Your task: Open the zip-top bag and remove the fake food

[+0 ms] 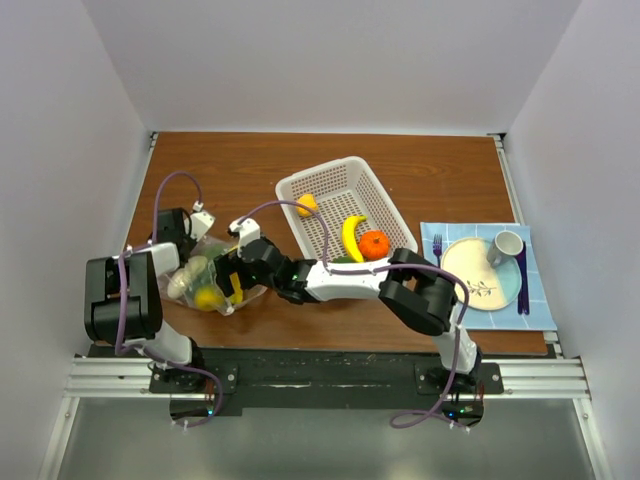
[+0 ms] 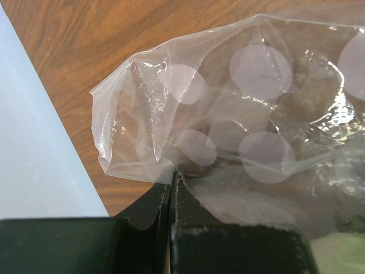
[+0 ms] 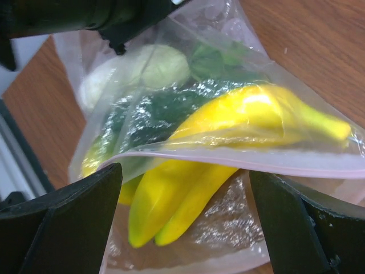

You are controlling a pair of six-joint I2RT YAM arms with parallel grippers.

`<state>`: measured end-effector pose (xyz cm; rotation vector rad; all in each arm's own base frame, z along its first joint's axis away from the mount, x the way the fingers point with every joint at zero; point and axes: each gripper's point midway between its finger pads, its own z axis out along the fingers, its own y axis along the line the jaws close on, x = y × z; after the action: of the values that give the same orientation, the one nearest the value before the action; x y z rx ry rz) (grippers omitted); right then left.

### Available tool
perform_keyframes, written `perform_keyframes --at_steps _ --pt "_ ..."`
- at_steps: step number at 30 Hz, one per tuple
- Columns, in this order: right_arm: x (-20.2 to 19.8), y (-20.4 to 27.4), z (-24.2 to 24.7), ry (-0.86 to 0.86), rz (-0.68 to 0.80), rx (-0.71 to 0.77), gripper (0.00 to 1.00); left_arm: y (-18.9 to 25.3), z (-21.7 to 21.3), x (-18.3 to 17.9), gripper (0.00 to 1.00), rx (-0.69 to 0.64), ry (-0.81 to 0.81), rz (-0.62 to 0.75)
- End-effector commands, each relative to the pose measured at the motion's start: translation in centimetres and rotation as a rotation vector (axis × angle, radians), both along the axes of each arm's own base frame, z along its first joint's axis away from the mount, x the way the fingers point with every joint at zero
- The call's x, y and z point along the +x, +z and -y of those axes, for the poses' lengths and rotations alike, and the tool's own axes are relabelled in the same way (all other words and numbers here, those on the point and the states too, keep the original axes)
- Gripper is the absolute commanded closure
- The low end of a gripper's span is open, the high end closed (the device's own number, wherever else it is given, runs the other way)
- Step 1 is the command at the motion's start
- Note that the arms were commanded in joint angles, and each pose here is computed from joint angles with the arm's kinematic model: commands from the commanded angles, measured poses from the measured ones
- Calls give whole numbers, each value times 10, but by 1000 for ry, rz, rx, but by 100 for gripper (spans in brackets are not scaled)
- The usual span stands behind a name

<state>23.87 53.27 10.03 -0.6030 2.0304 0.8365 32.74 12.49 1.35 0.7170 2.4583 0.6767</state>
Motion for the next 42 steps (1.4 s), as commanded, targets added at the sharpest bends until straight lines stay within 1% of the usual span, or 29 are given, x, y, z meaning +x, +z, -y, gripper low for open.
perform_keyframes --at_steps 1,3,4,8,12,13,15,16,18,19,22,27,30,31,34,35,37,38,40,42 --pt "18 -1 -14 -52 27 -21 1 -38 23 -49 100 -136 6 -188" --pt "26 -4 -13 -92 39 -62 1 -37 24 -50 100 -144 7 -190" --pt "28 -13 -10 -111 36 -92 1 -33 24 -49 100 -146 8 -182" --pt "42 -23 17 -241 63 -213 1 -26 25 -51 100 -139 -13 -168" --pt "43 -19 32 -275 99 -252 3 -27 22 -54 100 -116 -20 -175" --pt "41 -23 39 -281 101 -269 5 -28 20 -55 100 -115 -14 -177" --pt "39 -15 42 -275 108 -250 7 -26 20 -53 100 -121 -13 -171" --pt "36 -23 49 -273 102 -268 12 -26 19 -53 100 -128 -7 -170" --pt "33 -23 54 -272 98 -272 20 -24 18 -52 100 -137 1 -170" --pt "31 -28 59 -273 93 -290 28 -22 17 -50 100 -141 1 -164" --pt "26 -32 68 -266 83 -301 39 -16 13 -47 100 -141 10 -147" --pt "23 -28 66 -236 88 -293 42 -7 13 -41 100 -147 12 -133" --pt "21 -28 63 -212 82 -304 47 -5 13 -40 100 -154 17 -129" --pt "20 -27 64 -205 81 -312 56 -4 12 -40 100 -151 18 -128" --pt "16 -16 72 -198 82 -316 74 -2 10 -39 100 -138 22 -118" --pt "14 2 74 -186 93 -293 75 -2 8 -39 100 -133 21 -118" --pt "6 16 79 -150 91 -286 75 -4 4 -38 100 -126 29 -120" --pt "2 32 85 -129 101 -283 75 -3 2 -34 100 -120 32 -109" --pt "-5 43 90 -94 97 -282 75 -7 -5 -34 100 -116 49 -120" --pt "-12 55 97 -55 94 -306 75 -3 -13 -27 100 -116 73 -101"
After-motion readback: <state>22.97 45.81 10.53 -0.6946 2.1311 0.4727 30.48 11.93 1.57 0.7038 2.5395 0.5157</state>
